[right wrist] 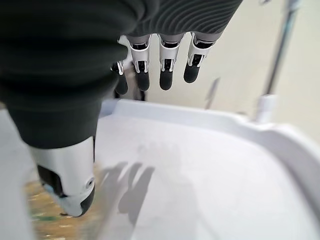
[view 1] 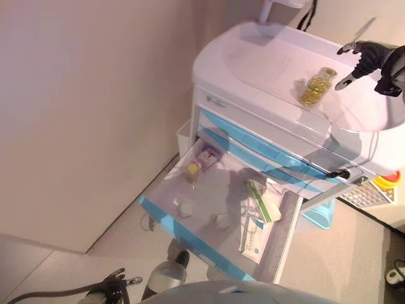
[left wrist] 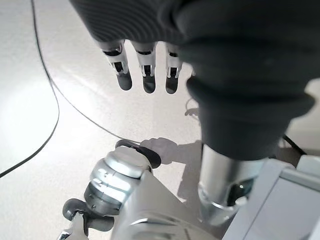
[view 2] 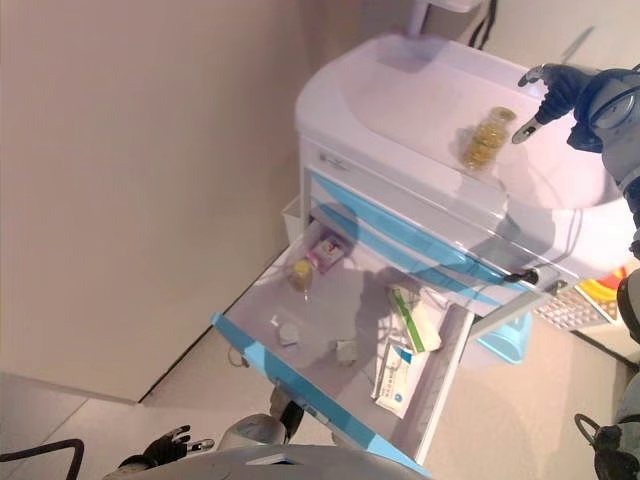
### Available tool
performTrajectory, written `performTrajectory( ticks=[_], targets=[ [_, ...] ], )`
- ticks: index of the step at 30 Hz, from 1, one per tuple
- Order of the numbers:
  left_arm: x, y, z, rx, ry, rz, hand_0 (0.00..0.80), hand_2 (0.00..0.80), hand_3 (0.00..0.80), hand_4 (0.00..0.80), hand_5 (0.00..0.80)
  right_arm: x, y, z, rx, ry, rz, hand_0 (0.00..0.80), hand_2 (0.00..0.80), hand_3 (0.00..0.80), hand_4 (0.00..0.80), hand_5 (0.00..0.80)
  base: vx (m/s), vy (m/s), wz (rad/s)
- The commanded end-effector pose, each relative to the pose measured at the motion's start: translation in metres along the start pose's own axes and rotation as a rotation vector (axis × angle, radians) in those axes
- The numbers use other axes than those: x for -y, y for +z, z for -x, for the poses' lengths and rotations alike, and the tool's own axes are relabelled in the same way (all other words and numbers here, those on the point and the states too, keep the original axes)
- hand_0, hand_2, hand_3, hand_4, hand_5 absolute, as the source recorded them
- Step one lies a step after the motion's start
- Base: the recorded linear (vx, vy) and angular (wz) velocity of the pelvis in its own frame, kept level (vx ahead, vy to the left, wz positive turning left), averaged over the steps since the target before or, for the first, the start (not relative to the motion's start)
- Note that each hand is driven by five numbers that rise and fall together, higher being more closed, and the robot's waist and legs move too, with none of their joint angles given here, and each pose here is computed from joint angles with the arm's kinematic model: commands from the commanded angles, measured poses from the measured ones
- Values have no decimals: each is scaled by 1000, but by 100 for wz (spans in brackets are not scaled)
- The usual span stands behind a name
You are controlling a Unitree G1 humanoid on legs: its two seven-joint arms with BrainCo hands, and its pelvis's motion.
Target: Open the drawer and pick up the medicine
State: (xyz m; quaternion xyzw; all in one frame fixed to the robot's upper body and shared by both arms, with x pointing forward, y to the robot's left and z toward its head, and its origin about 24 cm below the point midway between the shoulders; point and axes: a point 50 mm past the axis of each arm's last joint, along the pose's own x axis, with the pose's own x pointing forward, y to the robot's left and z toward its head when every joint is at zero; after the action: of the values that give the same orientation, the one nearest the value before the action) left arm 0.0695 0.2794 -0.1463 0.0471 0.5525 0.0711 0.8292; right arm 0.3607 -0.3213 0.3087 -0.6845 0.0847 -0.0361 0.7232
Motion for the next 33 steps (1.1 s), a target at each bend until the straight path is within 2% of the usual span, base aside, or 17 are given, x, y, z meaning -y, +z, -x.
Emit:
performTrajectory(
  ticks=[1,5,8,12,15,21,28,33],
  targets=[
    [-12,2,3,-21,-6,-128,0,0,0,0,0,45,-14,21,-57,-147,-4,0,0,0,0,0,-83,-53,-13],
    [-9,6,1,-13,-18,-148,0,0,0,0,0,47,-27,26,-63,-184,-43,0,0,0,0,0,-79,-62,-29],
    [-7,8,0,-12,-30,-161,0,0,0,0,0,53,-39,33,-68,-288,-127,0,0,0,0,0,-59,-55,-37],
    [-3,8,0,-13,-54,-194,0,0,0,0,0,59,-58,45,-84,-448,-328,0,0,0,0,0,-62,-54,-33],
    [1,9,-1,-6,-74,-221,0,0,0,0,0,44,-85,52,-162,-519,-458,0,0,0,0,0,-84,-60,-25],
    [5,21,-4,21,-80,-228,0,0,0,0,0,-39,-113,50,-241,-499,-745,0,0,0,0,0,-113,-63,-28],
    [24,37,-9,88,-107,-181,0,0,0,0,0,-161,-86,48,-198,-478,-1029,0,0,0,0,0,-96,-43,-39],
    [36,59,-12,178,-132,-156,0,0,0,0,0,-206,-72,55,-264,-527,-1179,0,0,0,0,0,-133,-28,-23]
  ],
)
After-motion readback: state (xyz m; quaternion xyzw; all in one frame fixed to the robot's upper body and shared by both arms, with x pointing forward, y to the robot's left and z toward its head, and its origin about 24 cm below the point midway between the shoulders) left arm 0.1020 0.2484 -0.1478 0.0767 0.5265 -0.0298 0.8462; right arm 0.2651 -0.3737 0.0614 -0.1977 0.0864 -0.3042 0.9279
